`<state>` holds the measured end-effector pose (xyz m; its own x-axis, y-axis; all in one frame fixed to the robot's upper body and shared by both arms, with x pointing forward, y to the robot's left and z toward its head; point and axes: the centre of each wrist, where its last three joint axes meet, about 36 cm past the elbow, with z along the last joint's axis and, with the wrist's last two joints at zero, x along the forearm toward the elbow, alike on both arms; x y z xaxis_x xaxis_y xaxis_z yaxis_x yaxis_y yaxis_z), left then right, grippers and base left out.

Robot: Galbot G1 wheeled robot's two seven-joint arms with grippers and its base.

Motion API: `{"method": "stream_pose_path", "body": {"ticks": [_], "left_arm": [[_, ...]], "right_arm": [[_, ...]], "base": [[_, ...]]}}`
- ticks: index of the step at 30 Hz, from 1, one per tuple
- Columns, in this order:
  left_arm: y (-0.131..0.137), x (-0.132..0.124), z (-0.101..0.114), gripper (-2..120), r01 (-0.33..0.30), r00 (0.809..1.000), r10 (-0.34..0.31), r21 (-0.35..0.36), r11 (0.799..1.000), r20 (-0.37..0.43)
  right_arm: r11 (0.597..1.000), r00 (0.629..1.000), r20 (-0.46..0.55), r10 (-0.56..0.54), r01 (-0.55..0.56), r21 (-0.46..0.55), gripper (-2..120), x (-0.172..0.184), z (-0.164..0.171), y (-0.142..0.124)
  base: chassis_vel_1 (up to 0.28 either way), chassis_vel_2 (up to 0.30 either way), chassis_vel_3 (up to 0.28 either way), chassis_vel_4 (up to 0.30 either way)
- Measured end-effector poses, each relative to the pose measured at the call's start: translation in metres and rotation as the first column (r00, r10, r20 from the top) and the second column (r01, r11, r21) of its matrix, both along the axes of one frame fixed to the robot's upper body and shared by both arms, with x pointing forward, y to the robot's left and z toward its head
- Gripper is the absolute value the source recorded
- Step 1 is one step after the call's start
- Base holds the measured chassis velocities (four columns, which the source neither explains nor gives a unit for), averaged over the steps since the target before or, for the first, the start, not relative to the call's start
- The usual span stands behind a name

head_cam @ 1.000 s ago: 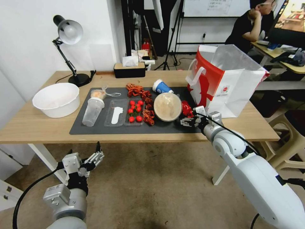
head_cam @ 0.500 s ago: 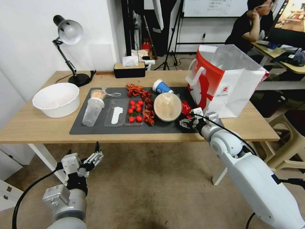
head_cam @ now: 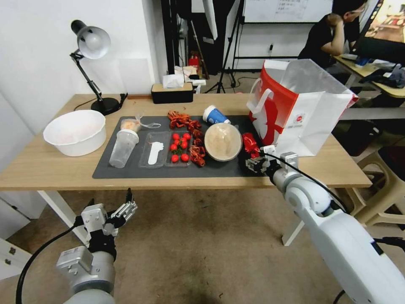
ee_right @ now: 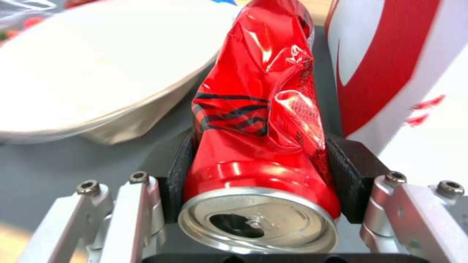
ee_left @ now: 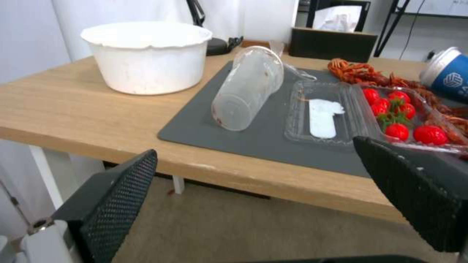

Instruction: Pick up the trash from the table and place it into the takeout bag.

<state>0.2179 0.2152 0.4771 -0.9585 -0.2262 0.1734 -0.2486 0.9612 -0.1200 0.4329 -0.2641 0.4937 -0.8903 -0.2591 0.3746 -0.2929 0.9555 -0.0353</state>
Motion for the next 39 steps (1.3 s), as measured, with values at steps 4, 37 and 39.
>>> {"method": "stream_pose_path", "body": {"ticks": [4,37,39], "left_arm": [[0.0,0.0,0.0,100,0.0,1.0,0.0,0.01,1.0,0.007],[0.005,-0.003,0.004,100,-0.014,1.0,0.013,0.026,1.0,0.025],[0.005,-0.003,0.004,100,-0.014,1.0,0.014,0.027,1.0,0.025]], "right_arm": [[1.0,0.999,0.02,0.028,-0.027,-0.013,55,-0.025,0.016,-0.004],[0.98,0.927,0.317,-0.2,0.194,0.05,72,0.078,0.174,-0.085],[0.979,0.928,0.313,-0.203,0.198,0.049,76,0.08,0.172,-0.086]], "base": [[0.0,0.0,0.0,0.0],[0.0,0.0,0.0,0.0],[0.0,0.0,0.0,0.0]]}}
